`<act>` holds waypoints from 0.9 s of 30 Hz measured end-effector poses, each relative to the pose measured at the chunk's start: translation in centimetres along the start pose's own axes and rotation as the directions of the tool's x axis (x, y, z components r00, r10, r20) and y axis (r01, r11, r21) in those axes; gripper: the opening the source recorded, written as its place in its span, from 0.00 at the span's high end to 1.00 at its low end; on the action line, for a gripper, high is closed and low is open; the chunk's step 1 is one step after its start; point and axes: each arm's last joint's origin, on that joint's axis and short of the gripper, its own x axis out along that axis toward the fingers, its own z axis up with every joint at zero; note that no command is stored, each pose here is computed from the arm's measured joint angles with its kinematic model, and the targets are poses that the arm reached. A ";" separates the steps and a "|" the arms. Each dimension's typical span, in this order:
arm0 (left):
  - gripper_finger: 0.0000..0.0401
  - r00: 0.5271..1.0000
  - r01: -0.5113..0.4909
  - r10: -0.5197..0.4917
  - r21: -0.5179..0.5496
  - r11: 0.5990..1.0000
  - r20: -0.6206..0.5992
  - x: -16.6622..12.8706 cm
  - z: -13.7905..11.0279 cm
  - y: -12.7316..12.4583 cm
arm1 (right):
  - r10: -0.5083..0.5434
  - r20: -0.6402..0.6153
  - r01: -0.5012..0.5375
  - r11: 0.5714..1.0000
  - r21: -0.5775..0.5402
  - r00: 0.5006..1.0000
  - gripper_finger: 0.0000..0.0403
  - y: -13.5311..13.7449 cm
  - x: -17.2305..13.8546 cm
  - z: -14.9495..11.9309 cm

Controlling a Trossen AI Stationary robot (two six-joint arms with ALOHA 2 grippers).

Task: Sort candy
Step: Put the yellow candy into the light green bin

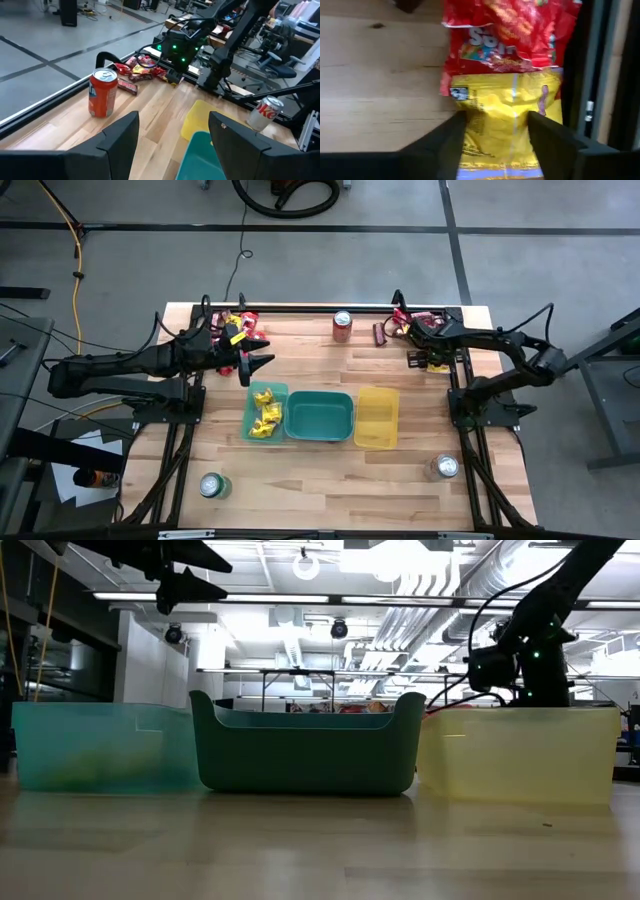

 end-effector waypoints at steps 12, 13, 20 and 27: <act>0.43 0.998 0.009 -0.006 -0.049 0.999 0.063 0.0 0.6 -0.2 | 0.107 -0.020 -0.109 0.983 -0.147 0.994 0.93 0.0 -3.1 -1.0; 0.43 0.997 0.013 -0.010 -0.041 0.999 0.075 0.0 0.7 -0.2 | 0.140 0.012 -0.137 0.978 -0.160 0.990 0.94 0.2 -4.0 -0.9; 0.43 0.993 0.024 -0.022 -0.010 1.000 0.118 -0.1 1.1 -0.3 | 0.513 0.220 -0.443 0.844 -0.301 0.829 0.97 1.0 -12.2 -1.2; 0.43 0.992 0.018 -0.017 -0.011 1.000 0.123 -0.1 1.2 -0.3 | 0.875 0.289 -0.622 0.480 -0.618 0.388 0.99 2.8 -19.5 -2.5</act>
